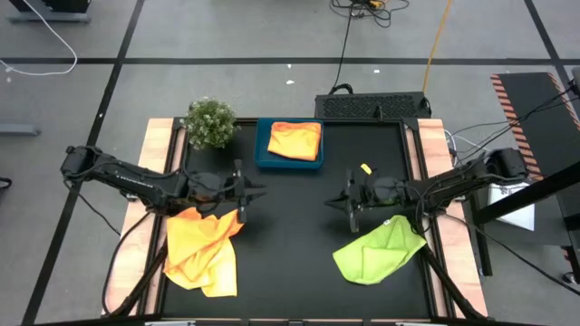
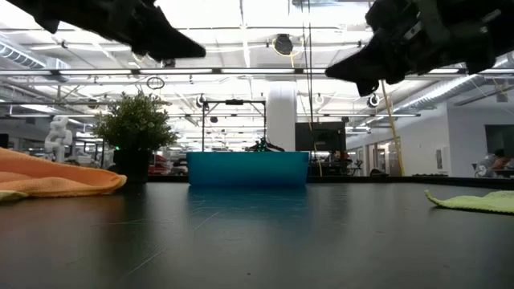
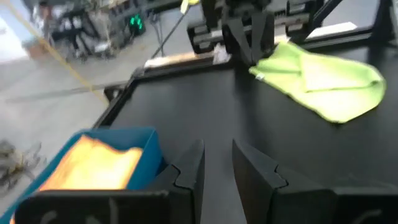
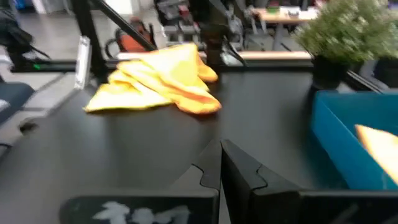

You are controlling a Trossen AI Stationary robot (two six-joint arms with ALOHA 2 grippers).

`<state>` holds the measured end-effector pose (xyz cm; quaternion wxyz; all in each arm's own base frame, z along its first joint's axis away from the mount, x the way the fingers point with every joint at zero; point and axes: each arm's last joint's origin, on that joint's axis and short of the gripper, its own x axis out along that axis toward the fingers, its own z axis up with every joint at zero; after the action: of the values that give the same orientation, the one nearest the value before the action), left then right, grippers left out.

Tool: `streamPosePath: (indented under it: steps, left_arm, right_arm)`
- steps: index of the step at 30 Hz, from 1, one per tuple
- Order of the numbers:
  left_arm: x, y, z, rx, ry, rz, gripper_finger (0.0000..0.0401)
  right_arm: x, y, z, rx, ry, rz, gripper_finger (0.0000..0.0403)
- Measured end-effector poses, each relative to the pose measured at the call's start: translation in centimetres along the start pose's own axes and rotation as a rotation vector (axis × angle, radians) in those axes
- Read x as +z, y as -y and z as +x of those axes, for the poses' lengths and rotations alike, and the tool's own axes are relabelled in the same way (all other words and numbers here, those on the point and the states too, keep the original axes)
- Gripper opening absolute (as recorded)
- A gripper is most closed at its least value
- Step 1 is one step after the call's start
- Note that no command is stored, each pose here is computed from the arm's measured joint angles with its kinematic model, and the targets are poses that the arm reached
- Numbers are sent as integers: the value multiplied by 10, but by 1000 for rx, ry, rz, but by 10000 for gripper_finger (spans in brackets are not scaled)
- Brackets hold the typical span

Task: Fold microfiber towels
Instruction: Fold the orange microfiber towel

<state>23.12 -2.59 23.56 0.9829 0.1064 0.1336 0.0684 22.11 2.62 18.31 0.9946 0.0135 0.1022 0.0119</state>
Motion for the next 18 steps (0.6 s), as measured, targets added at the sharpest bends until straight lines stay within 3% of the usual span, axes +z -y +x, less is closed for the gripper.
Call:
streamPosePath:
  steps: [6,13,18]
  left_arm:
    - [4,14,-4,-106,34,-53,85]
    - [-5,47,-16,-249,-26,-106,85]
    - [-23,65,-29,-177,-66,-53,85]
  right_arm:
    - [-9,-36,4,10,22,-10,0]
    - [-18,-75,8,-19,39,-4,0]
    - [-35,-91,16,-30,-26,12,0]
